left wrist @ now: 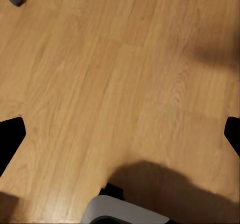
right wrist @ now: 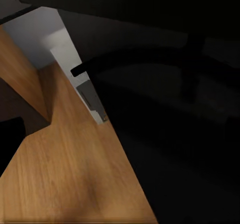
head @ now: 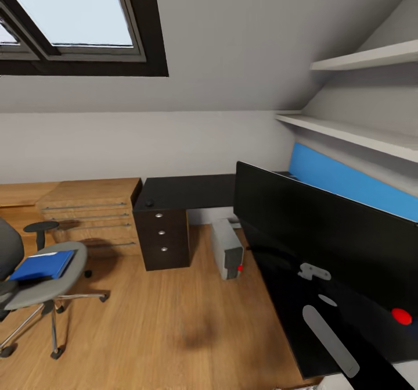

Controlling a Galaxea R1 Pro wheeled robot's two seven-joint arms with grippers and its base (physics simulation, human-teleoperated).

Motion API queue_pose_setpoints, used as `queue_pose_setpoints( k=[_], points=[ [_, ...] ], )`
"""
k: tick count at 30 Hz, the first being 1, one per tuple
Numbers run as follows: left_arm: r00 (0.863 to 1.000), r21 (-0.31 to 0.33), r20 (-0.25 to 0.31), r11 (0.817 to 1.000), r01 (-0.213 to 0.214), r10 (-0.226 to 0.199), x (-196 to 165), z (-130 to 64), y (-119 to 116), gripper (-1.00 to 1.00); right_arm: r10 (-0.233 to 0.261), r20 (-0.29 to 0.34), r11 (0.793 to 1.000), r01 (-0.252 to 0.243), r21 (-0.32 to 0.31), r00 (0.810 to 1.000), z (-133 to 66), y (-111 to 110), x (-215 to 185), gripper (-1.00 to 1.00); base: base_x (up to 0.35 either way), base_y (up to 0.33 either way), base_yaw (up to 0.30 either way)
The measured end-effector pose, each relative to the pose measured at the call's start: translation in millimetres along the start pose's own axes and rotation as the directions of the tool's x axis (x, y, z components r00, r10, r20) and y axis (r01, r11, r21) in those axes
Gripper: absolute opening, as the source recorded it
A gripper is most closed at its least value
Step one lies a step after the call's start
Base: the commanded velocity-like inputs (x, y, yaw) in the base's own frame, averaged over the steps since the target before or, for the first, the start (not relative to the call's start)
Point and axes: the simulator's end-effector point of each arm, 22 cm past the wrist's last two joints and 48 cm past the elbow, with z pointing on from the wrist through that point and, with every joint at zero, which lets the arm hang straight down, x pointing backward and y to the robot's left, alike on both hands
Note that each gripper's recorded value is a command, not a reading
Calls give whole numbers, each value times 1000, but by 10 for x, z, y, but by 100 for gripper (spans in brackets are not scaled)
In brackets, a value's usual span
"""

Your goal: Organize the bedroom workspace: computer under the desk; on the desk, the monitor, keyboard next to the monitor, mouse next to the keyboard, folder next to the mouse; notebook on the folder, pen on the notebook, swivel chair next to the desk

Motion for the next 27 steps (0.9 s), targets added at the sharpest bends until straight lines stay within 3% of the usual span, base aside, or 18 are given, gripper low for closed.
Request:
queue_pose_setpoints(
  k=[27],
  points=[
    [1000, 0, 2, 1000, 0, 0, -10, 2, 5, 100, 0, 14, 1000, 0, -1, 1000, -4, 5, -30, 100, -270, -227, -3]
  ],
)
